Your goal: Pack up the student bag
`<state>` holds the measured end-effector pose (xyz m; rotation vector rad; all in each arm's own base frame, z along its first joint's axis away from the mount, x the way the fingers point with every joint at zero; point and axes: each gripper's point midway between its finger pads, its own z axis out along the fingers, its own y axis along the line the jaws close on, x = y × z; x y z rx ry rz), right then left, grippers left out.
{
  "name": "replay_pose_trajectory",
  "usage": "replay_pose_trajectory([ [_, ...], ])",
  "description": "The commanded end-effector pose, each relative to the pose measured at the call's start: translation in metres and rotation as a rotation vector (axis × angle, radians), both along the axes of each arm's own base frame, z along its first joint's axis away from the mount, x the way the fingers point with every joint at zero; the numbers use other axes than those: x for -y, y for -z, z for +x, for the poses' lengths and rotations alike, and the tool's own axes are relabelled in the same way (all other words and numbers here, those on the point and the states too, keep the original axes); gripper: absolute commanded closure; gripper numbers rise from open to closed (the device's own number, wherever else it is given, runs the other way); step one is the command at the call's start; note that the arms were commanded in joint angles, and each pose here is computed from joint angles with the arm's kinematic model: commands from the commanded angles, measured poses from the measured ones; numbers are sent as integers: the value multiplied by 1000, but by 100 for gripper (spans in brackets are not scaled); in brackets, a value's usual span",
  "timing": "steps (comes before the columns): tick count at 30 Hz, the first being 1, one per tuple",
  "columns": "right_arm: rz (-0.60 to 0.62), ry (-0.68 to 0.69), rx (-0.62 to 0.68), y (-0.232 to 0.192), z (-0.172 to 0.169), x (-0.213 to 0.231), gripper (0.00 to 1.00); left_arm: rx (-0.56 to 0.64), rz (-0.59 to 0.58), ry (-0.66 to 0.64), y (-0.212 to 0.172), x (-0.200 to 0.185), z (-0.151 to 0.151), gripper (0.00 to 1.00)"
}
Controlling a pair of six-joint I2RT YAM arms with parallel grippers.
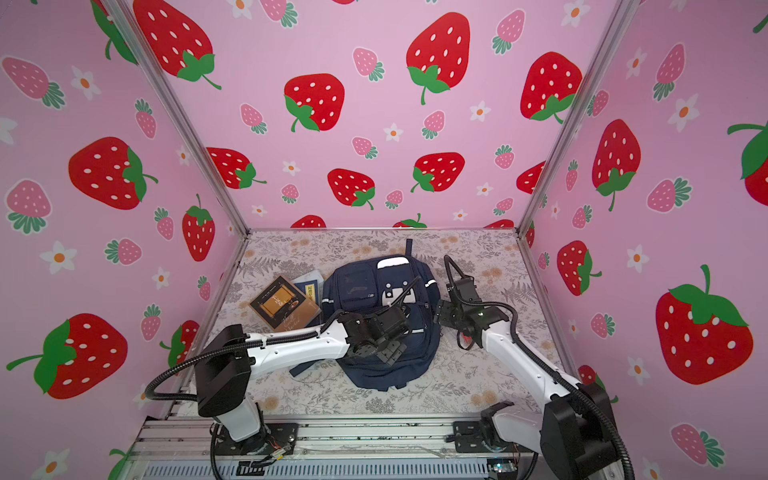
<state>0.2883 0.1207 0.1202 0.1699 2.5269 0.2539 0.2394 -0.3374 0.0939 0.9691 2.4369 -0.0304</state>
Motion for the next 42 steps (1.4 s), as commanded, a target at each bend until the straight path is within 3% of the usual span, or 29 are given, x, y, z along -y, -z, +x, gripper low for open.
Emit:
replay_pose_trajectory([
  [1, 3, 15, -42, 5, -11, 6, 19, -21, -28, 34, -5, 11, -4, 12],
  [8, 59, 20, -45, 4, -13, 12, 19, -62, -93, 75, -7, 24, -23, 12],
  [12, 110, 35, -27, 0, -15, 17, 19, -76, -68, 52, 5, 26, -21, 14],
  [15, 145, 39, -17, -1, -16, 18, 23, -48, -13, 7, 14, 19, -12, 21],
  [21, 191, 21, -31, 6, -18, 12, 40, 42, -21, -49, -1, 6, 0, 56],
  [25, 219, 1, -40, 11, -18, 6, 45, 94, -34, -81, -14, -3, 6, 96],
  [26, 235, -11, -40, 11, -18, 2, 46, 105, -40, -84, -19, -5, 7, 100],
  [33, 321, -126, 7, -4, -6, -23, 47, 182, -141, -92, -51, -11, 10, 100],
  [38, 287, -156, 10, -8, 7, -26, 48, 141, -202, -123, -49, -16, 15, 100],
  [42, 329, -227, 57, -11, 8, -36, 48, 120, -268, -124, -60, -16, 15, 100],
])
